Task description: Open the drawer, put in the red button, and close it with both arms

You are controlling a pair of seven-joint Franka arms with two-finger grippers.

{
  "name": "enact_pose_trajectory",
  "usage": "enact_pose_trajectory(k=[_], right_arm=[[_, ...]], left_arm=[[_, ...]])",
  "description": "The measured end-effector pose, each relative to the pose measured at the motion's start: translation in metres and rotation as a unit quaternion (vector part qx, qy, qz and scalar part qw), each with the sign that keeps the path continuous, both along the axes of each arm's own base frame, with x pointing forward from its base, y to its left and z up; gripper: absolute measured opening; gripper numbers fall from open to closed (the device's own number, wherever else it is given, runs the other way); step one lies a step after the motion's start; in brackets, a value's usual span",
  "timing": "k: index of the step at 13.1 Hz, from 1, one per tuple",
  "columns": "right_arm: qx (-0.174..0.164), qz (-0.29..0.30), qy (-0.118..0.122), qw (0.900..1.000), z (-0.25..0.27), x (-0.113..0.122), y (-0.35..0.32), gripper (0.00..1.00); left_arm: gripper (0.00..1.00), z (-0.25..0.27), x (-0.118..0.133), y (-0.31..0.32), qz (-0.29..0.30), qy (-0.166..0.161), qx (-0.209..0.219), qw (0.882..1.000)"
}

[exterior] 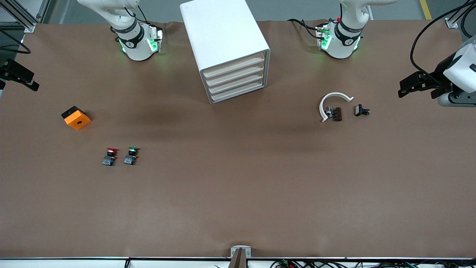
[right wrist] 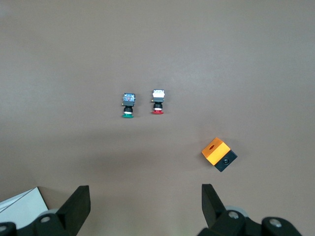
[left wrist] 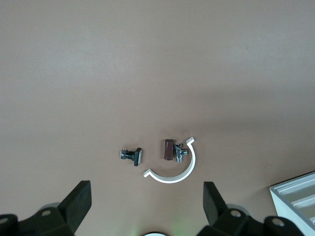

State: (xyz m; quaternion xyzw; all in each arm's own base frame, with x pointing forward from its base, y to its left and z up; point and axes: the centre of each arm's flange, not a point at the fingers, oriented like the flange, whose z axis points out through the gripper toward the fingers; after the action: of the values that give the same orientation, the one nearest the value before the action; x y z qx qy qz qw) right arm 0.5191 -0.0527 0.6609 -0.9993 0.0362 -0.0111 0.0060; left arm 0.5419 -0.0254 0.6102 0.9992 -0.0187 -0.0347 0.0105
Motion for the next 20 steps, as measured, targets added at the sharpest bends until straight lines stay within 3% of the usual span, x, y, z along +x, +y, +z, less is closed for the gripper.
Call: enact_pose_trajectory(k=[8,11,16,20], right_arm=[[-0.005,-0.017,0.002,1.000,0.000,0.000,-0.002,1.00],[-0.006,-0.029,0.002,1.000,0.000,0.000,-0.002,1.00],[-0.018,-0.026,0.003,1.000,-0.001,0.000,0.002,1.00],[-0.019,-0.024,0.003,1.000,-0.001,0.000,0.004,1.00]], left_arm=[[1.00,-0.001,0.000,0.001,0.001,0.002,0.000,1.000],[1.00,-0.014,0.002,0.001,0.000,0.021,0.001,1.000],[1.00,-0.096,0.035,-0.015,-0.013,0.080,0.002,0.997],[1.00,-0.168,0.066,-0.033,-0.014,0.083,0.002,0.996]])
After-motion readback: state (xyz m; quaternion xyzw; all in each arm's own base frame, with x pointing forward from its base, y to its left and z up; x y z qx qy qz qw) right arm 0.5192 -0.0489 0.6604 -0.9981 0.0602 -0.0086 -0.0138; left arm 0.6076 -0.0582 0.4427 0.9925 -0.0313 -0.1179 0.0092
